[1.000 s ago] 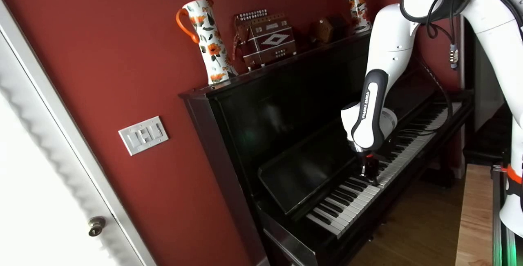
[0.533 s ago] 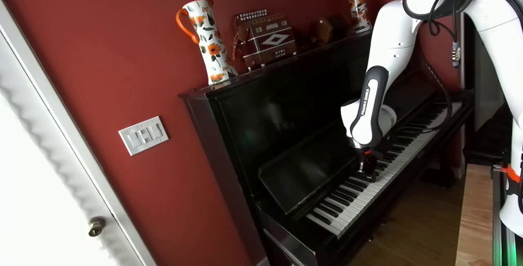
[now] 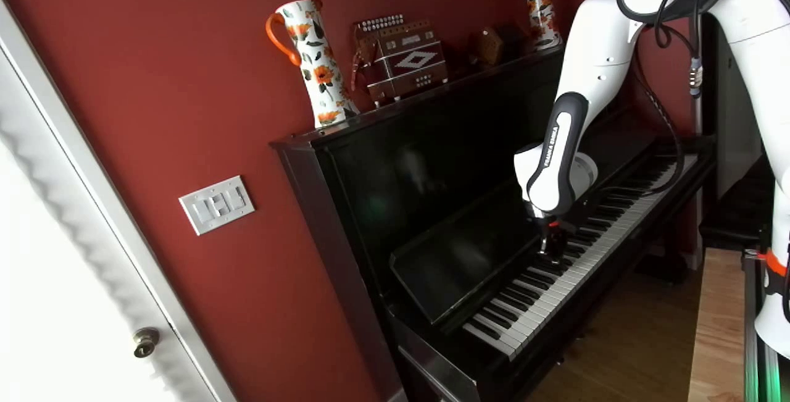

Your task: Press a key on the keyboard

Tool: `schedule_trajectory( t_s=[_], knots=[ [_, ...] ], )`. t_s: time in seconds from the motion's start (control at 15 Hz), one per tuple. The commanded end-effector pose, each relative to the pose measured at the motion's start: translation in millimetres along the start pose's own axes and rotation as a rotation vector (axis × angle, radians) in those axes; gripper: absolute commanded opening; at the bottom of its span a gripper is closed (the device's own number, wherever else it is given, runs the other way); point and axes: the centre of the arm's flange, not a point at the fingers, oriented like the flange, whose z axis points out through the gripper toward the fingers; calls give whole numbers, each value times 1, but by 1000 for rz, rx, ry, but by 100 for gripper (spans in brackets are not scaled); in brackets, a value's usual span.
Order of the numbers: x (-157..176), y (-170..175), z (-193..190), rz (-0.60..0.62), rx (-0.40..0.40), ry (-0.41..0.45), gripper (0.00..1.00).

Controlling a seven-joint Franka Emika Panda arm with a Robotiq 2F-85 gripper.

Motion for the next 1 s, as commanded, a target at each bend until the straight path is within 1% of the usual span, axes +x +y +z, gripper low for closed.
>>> schedule_trajectory(
  t_s=[0.0, 0.27, 0.47, 0.6, 0.93],
  knots=[
    [-4, 5, -13, 5, 15, -14, 34],
    [-6, 6, -23, 8, 10, -29, 62],
    [-8, 9, -31, 16, 3, -40, 86],
    [-10, 10, -38, 24, 2, -49, 99],
    [-14, 15, -68, 35, 0, -44, 100]
  ],
)
